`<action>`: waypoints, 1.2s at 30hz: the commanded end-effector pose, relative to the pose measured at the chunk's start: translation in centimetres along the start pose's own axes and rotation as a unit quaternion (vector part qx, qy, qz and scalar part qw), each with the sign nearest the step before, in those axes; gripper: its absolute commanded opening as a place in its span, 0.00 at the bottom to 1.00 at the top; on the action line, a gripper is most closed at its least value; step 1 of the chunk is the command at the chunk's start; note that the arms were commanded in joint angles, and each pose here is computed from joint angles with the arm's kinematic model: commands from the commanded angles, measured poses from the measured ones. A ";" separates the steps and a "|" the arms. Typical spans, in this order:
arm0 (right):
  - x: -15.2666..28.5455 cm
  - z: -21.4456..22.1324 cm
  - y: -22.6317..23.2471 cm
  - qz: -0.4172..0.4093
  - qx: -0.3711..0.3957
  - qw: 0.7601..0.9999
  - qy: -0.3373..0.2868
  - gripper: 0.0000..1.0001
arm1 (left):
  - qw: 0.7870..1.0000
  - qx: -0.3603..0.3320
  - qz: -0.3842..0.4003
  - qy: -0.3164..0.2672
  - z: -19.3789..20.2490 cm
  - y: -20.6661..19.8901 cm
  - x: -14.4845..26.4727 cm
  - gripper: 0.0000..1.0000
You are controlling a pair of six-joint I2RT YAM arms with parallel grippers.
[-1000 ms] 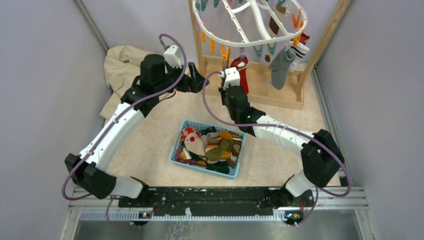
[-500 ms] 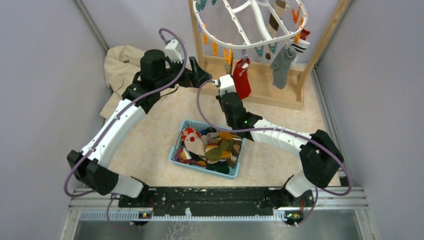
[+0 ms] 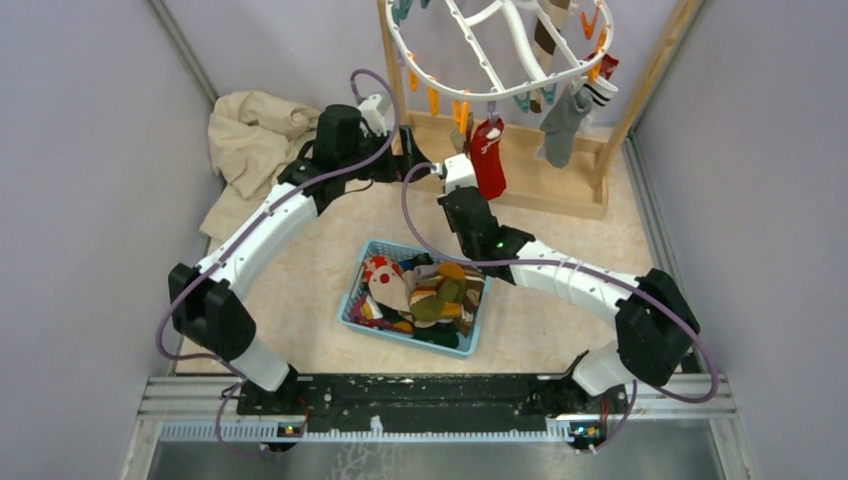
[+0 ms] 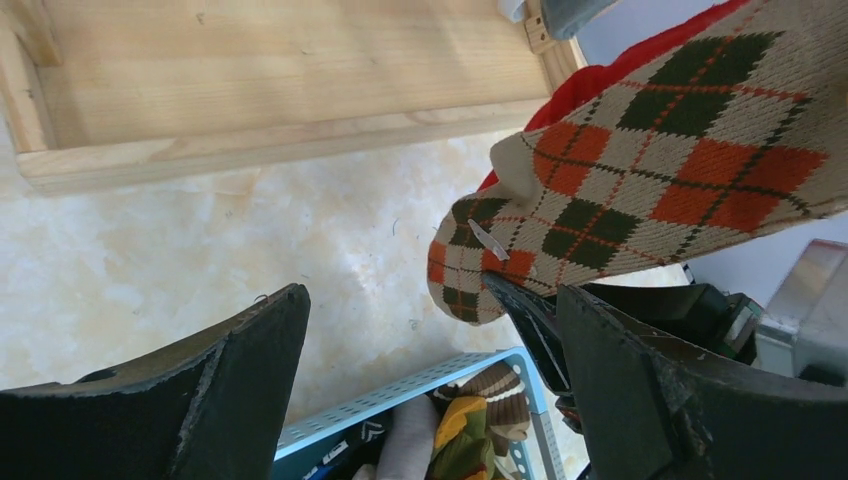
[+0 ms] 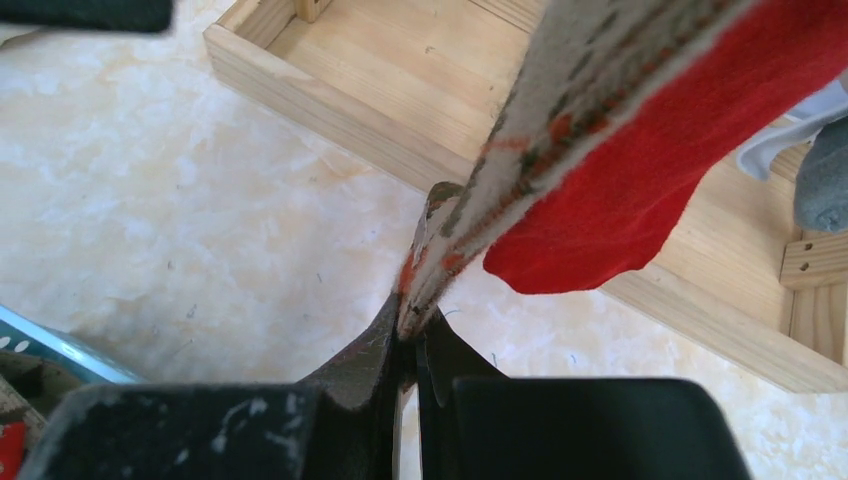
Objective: Remove the socks clipped to the hanger
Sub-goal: Remove the sock from the hanger.
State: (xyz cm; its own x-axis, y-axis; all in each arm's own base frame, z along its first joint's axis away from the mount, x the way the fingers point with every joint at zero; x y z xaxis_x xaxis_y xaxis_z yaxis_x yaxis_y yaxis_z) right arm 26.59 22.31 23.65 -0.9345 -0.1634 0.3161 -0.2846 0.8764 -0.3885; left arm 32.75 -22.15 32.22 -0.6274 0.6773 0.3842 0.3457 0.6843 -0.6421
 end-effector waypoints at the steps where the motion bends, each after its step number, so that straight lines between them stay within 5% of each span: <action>1: 0.4 -1.6 -0.1 -0.011 -0.016 1.000 -0.023 0.04 | 0.999 -0.025 0.013 -0.042 -1.5 -1.5 2.0 0.99; 18: -0.4 -1.6 3.8 0.021 0.105 0.994 -0.010 0.00 | 0.991 -0.060 0.054 -0.106 -4.9 -4.6 3.9 0.99; 36: -0.4 -3.2 4.3 0.071 0.167 0.983 -0.034 0.00 | 0.986 -0.105 0.104 -0.077 -5.7 -9.3 1.8 0.99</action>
State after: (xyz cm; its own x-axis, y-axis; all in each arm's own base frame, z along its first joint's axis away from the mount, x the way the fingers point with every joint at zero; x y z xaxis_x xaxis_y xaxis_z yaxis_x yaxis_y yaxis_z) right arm 26.00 26.47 22.55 -0.9628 -0.0897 0.2549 -0.2469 0.6754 -0.6949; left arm 32.26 -24.31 41.73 -0.6500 0.7476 0.1365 0.5627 0.5942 -0.5748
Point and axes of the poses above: each gripper's point midway between its finger pads, its own x axis back along the fingers, its own y axis along the line the jaws close on, z = x × y, the point moved 10 cm from there along x, back along the fingers, and after that the axes turned 12 degrees about x, right-handed, at the moved point
